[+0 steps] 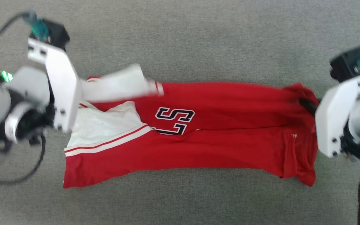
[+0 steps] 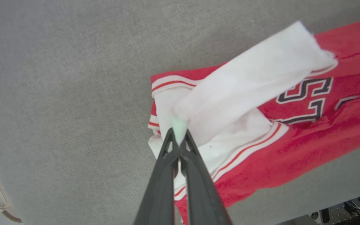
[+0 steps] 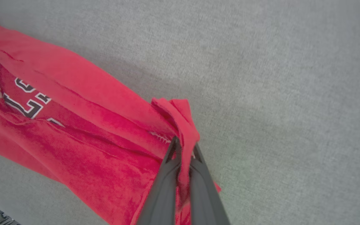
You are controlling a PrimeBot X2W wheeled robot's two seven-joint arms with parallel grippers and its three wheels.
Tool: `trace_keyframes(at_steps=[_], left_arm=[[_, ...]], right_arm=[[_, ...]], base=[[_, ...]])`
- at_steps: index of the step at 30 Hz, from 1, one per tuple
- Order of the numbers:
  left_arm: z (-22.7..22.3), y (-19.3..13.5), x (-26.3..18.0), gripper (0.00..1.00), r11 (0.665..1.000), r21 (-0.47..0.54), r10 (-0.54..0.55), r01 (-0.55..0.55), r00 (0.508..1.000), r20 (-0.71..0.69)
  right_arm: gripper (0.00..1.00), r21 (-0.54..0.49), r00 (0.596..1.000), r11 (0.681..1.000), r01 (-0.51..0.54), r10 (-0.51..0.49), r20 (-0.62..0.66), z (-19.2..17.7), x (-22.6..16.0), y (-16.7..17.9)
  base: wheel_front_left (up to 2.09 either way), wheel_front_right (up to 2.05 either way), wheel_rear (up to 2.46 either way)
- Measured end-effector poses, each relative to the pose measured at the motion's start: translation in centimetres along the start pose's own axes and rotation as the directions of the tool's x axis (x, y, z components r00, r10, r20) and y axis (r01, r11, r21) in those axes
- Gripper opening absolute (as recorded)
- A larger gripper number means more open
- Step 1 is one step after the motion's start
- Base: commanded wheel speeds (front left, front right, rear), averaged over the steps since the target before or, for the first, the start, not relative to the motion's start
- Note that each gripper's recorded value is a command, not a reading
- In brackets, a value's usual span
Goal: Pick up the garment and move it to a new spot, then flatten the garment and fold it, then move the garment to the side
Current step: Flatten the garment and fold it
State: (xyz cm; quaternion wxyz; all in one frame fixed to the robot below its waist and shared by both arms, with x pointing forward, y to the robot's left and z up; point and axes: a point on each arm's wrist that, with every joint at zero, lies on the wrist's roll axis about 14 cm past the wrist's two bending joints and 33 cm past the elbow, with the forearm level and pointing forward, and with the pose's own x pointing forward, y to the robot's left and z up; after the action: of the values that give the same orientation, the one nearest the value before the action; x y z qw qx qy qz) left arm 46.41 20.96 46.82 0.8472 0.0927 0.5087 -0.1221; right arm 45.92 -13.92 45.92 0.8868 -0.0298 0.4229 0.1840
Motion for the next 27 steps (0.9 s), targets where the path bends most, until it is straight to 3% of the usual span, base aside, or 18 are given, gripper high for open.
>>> trace_keyframes(at_steps=[10, 14, 15, 16, 17, 18, 19, 27], left_arm=[[-8.4, -2.7, 0.6, 0.0, 0.996, -0.08, -0.061, 0.048, 0.984, -0.17], [-9.9, -3.3, 1.9, 0.0, 0.989, -0.133, -0.089, 0.064, 0.979, -0.186], [-9.9, -3.3, 1.9, 0.22, 0.989, -0.133, -0.089, 0.064, 0.979, -0.186], [-10.0, -3.3, 2.2, 0.6, 0.987, -0.142, -0.095, 0.069, 0.979, -0.182], [-9.9, -3.2, 2.4, 0.6, 0.986, -0.152, -0.093, 0.068, 0.982, -0.165], [-9.7, -3.1, 2.6, 0.84, 0.986, -0.153, -0.094, 0.071, 0.985, -0.148], [-9.4, -3.0, 2.7, 1.0, 0.985, -0.157, -0.093, 0.072, 0.988, -0.127], [-6.8, -2.4, 1.6, 1.0, 0.983, -0.157, -0.077, 0.09, 0.993, 0.084]], right_arm=[[0.0, 0.114, 0.988, 0.994, -0.003, 0.02, -0.15, -6.3, 0.5, 0.1], [0.0, 0.145, 0.986, 0.989, -0.005, 0.029, -0.163, -7.3, 1.3, 0.2], [0.2, 0.145, 0.986, 0.989, -0.005, 0.029, -0.163, -7.3, 1.3, 0.2], [0.38, 0.145, 0.987, 0.989, -0.006, 0.03, -0.159, -7.4, 1.5, 0.4], [0.38, 0.147, 0.989, 0.989, -0.009, 0.031, -0.147, -7.3, 1.6, 0.4], [0.79, 0.144, 0.99, 0.989, -0.015, 0.035, -0.137, -7.1, 1.7, 0.6], [1.0, 0.142, 0.991, 0.99, -0.018, 0.037, -0.132, -7.1, 1.8, 0.8], [1.0, 0.128, 0.999, 0.992, -0.017, 0.023, -0.046, -5.4, 0.3, 0.6]], base=[[0.0, 0.0, 0.0], [0.0, 0.0, 0.0], [0.0, 0.0, 0.0], [0.0, 0.0, 0.0], [0.0, 0.0, 0.0], [0.0, 0.0, 0.0], [0.0, 0.0, 0.0], [0.0, 0.0, 0.0]])
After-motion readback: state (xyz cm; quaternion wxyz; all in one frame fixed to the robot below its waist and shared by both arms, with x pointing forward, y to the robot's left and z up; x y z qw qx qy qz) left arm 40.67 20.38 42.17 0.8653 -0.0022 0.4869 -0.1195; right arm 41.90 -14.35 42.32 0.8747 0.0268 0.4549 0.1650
